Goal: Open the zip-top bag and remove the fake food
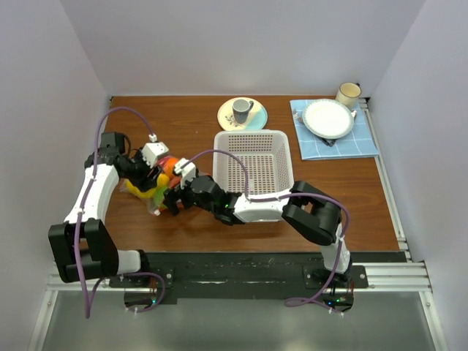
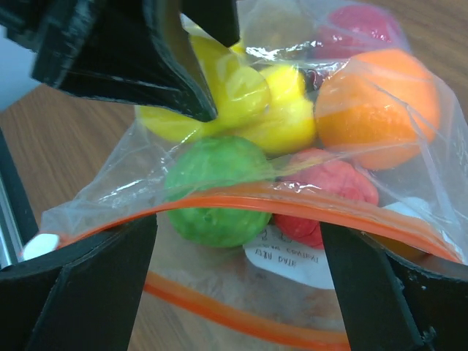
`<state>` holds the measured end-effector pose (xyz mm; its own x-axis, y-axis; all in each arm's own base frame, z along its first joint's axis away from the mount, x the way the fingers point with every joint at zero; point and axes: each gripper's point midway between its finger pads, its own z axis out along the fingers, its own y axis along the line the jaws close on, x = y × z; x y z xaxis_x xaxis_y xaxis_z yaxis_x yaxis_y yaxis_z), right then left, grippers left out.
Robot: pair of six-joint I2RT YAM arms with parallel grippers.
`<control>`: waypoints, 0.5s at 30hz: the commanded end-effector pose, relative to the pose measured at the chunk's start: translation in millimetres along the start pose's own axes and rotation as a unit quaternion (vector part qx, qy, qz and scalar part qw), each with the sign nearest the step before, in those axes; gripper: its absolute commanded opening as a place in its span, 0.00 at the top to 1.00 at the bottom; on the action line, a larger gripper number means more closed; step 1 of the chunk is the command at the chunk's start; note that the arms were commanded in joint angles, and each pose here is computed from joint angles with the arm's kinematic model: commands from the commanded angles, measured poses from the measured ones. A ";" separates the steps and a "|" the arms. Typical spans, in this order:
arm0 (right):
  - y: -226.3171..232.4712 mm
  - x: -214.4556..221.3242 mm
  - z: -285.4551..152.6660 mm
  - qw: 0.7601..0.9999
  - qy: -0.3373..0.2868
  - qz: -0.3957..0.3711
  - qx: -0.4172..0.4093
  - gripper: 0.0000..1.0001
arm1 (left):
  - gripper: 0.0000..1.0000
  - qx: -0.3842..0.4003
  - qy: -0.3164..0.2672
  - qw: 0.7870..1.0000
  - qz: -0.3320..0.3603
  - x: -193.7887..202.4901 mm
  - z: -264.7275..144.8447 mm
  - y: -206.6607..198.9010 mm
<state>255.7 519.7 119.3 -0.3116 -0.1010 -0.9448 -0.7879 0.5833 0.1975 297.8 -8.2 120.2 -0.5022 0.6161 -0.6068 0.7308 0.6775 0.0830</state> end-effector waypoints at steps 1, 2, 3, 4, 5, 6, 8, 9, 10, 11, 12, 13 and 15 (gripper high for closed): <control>6.0 13.9 1.7 1.000 0.004 -0.009 0.006 0.01 | 0.40 -0.014 0.017 1.000 0.018 17.6 11.2 4.8; 6.1 18.1 2.2 1.000 0.008 -0.011 0.009 0.01 | 0.40 -0.012 0.019 1.000 0.017 19.4 13.3 4.3; 8.0 20.2 3.6 1.000 0.011 -0.012 0.009 0.01 | 0.41 -0.006 0.018 1.000 0.015 20.7 15.6 2.4; 7.6 28.5 4.6 1.000 0.020 -0.016 0.013 0.01 | 0.41 0.000 0.019 1.000 0.012 22.2 18.4 1.0; 7.1 32.2 5.1 0.999 0.023 -0.018 0.016 0.01 | 0.41 0.003 0.019 1.000 0.011 22.1 19.3 0.4; 8.7 34.6 6.2 0.999 0.026 -0.020 0.018 0.01 | 0.41 0.011 0.018 1.000 0.008 22.7 21.1 -2.5; 7.4 43.9 8.5 0.999 0.036 -0.023 0.021 0.01 | 0.41 0.017 0.019 1.000 0.005 23.6 22.4 -4.4; 8.5 45.4 9.7 0.999 0.037 -0.023 0.019 0.01 | 0.41 0.023 0.019 1.000 0.006 25.3 23.7 -7.6; 10.4 46.6 10.6 0.999 0.038 -0.023 0.016 0.01 | 0.41 0.029 0.021 0.999 0.004 27.3 25.3 -10.0; 10.6 48.8 12.4 0.999 0.040 -0.022 0.015 0.01 | 0.41 0.037 0.022 0.999 0.002 28.9 26.7 -14.1; 14.9 46.4 15.1 0.999 0.037 -0.022 0.012 0.01 | 0.41 0.051 0.023 0.998 -0.005 33.1 30.4 -21.3; 15.7 45.8 16.5 0.999 0.036 -0.023 0.012 0.02 | 0.41 0.064 0.027 0.998 -0.011 37.5 34.1 -26.7; 20.5 42.9 19.9 0.999 0.032 -0.023 0.010 0.01 | 0.43 0.086 0.036 0.996 -0.019 46.9 40.9 -41.0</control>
<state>231.5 524.2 49.4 -0.3481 -0.2373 -0.9069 -0.7899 0.5953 0.1474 288.3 -10.2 84.2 -0.5262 0.6257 -0.5759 0.7505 0.6601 0.0314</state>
